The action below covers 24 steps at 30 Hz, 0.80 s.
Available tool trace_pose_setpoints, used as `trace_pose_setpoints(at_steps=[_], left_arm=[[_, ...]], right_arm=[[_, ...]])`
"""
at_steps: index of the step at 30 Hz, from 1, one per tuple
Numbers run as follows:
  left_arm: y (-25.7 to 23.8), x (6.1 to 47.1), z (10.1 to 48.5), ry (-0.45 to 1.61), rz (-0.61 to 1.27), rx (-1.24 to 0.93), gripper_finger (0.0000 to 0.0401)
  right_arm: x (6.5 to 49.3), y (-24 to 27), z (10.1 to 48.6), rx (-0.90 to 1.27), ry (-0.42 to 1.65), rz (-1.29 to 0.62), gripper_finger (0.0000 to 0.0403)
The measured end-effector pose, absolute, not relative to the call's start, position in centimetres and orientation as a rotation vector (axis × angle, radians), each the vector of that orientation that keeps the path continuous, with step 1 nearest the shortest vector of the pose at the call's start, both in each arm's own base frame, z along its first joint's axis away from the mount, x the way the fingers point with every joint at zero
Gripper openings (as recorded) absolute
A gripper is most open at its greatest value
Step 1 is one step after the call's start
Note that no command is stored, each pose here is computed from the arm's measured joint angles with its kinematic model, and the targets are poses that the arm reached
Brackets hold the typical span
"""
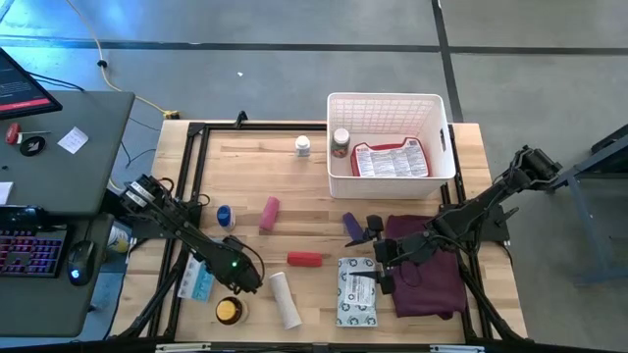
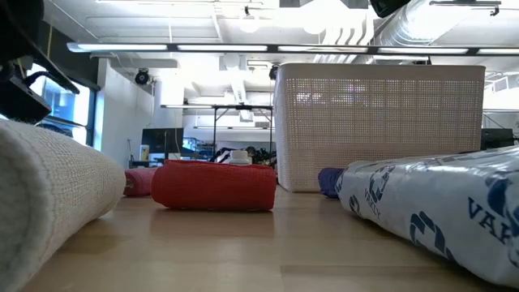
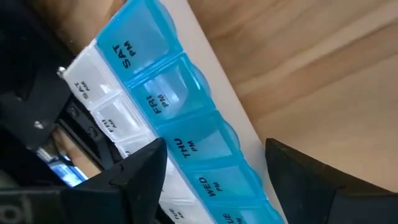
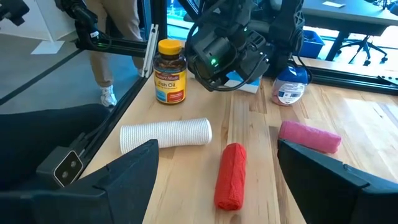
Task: Pick & place medical supplies in basket/bin
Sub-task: Put the white medicine organizer into the white container
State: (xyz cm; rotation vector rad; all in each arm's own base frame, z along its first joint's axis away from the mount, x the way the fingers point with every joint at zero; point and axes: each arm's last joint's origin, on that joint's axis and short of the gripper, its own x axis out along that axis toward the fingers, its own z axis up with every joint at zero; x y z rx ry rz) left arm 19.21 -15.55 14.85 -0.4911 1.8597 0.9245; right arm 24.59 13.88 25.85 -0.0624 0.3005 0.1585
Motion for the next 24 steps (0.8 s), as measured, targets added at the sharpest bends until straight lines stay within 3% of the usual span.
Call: trace_pose_setpoints(at_steps=[11,24], left_arm=[[-16.0,19.6,16.6,1.903,0.903,-0.448,0.0295],[-16.5,20.6,16.2,1.802,0.801,-0.48,0.0296]], right_arm=[[24.7,13.9,26.1,-0.066,0.278,0.161,0.0319],[24.6,13.9,26.0,-0.069,0.284,0.165,0.0319]])
